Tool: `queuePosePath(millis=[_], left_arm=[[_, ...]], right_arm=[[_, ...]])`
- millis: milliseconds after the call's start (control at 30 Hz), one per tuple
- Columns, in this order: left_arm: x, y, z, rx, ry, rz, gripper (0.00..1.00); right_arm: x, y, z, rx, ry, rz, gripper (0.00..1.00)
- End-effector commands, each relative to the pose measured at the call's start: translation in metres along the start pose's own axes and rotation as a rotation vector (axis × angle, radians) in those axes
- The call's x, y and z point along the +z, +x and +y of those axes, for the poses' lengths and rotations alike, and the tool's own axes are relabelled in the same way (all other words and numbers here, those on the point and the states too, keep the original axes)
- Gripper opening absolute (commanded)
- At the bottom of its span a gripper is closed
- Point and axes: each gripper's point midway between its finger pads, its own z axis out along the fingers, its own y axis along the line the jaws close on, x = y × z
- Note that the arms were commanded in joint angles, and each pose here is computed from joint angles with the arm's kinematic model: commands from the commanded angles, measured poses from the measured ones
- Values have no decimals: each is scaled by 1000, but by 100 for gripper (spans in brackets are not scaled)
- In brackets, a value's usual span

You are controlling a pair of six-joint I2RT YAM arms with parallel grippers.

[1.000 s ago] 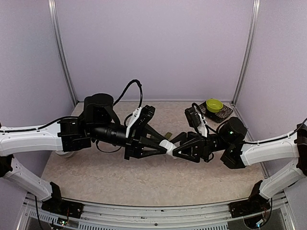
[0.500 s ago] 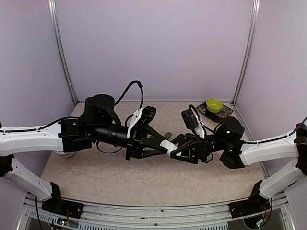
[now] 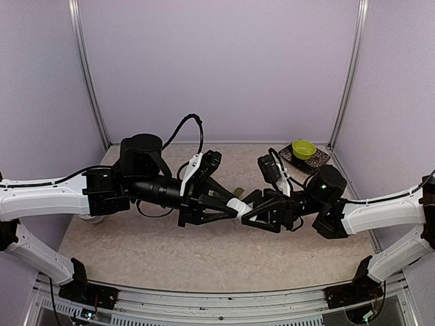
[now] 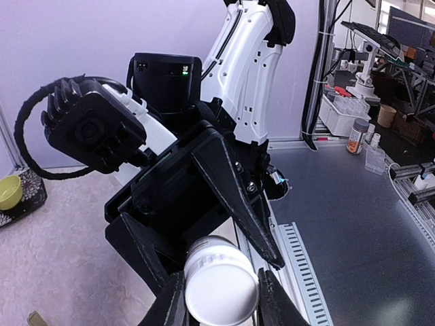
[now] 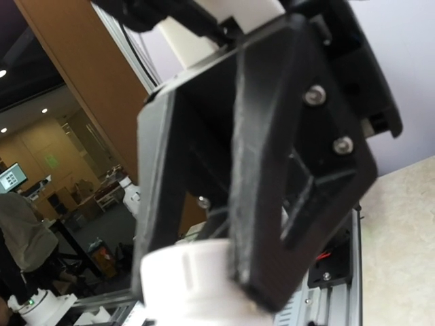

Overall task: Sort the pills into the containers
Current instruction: Pass from the left arm to the right

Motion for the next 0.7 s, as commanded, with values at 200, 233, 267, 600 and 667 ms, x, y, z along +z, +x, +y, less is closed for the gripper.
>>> queuePosePath(millis=[200, 233, 267, 600, 667], left_arm=[[1, -1, 0, 14, -6, -6, 10], [0, -1, 0, 15, -10, -7, 9], [0, -1, 1, 14, -12, -7, 9], [14, 10, 25, -180, -103, 20, 10], [20, 15, 29, -254, -108, 29, 10]], right_arm=[[3, -11, 10, -37, -30, -18, 31], [3, -11, 10, -37, -31, -16, 28], [3, -10, 9, -34, -29, -14, 26], [-2, -13, -20, -177, 184, 9, 20], [-8, -18, -29, -254, 277, 0, 17]])
